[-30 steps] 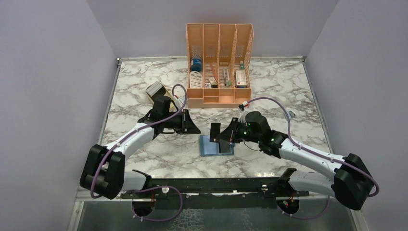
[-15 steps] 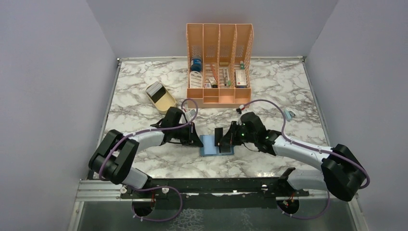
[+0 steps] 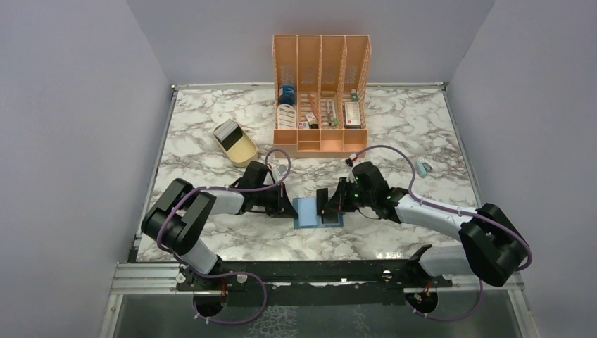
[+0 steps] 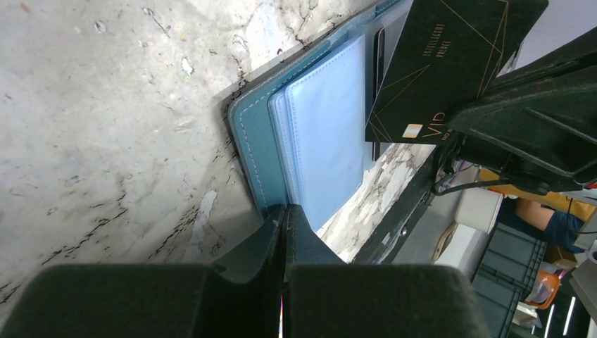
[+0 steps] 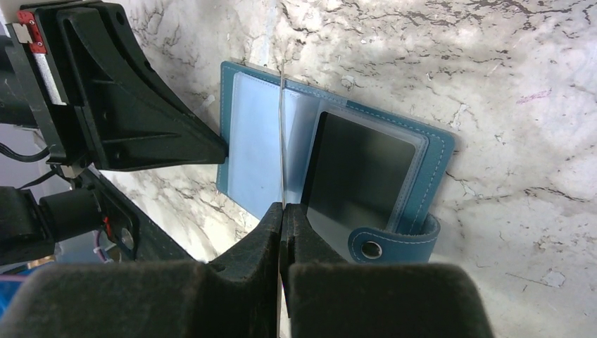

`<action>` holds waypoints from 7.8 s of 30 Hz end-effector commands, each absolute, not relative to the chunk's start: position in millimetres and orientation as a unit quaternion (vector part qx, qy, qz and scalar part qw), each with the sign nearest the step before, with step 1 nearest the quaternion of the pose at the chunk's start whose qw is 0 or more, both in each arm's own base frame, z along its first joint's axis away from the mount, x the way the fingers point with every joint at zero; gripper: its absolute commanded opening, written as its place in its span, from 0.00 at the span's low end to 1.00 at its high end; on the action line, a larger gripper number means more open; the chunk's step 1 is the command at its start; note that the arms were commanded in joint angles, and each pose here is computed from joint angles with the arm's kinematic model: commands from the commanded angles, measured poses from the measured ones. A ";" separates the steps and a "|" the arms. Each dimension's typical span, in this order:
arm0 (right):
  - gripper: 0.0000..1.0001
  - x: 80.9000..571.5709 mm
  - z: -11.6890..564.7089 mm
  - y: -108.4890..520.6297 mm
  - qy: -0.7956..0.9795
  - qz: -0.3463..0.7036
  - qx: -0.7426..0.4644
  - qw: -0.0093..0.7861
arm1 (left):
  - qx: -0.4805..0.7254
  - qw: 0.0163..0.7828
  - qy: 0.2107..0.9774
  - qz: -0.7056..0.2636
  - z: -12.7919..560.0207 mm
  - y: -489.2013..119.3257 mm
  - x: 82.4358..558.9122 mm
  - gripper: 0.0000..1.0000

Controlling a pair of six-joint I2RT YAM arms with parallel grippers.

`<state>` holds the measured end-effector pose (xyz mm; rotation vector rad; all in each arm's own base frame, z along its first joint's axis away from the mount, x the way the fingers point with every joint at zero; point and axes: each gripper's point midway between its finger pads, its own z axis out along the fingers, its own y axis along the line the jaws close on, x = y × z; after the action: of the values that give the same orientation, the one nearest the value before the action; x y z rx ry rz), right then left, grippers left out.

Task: Put the credit cards into the card holder
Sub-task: Insert the credit card into the card holder.

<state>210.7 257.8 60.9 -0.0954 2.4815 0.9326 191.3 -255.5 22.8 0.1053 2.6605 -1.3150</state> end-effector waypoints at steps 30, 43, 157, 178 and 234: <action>0.01 185.1 31.6 254.3 0.913 0.371 0.008 0.167 | 0.041 0.088 0.906 -0.412 9.5 -248.1 188.9 0.01; 0.01 179.9 27.8 246.0 0.921 0.353 0.014 0.161 | 0.041 0.085 0.904 -0.417 12.0 -250.9 190.5 0.01; 0.01 189.2 20.5 264.5 0.896 0.409 0.086 0.152 | 0.025 0.087 0.910 -0.404 8.5 -249.1 174.9 0.01; 0.01 191.1 21.3 252.3 0.890 0.402 0.118 0.181 | -0.001 0.088 0.915 -0.393 1.1 -242.5 164.4 0.02; 0.50 206.8 28.2 254.8 0.927 0.321 0.026 0.191 | -0.003 0.120 0.912 -0.393 12.8 -245.6 172.6 0.04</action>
<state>205.9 259.2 38.3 0.1140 2.5790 0.9675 176.3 -254.8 20.9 0.0046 2.6265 -1.2334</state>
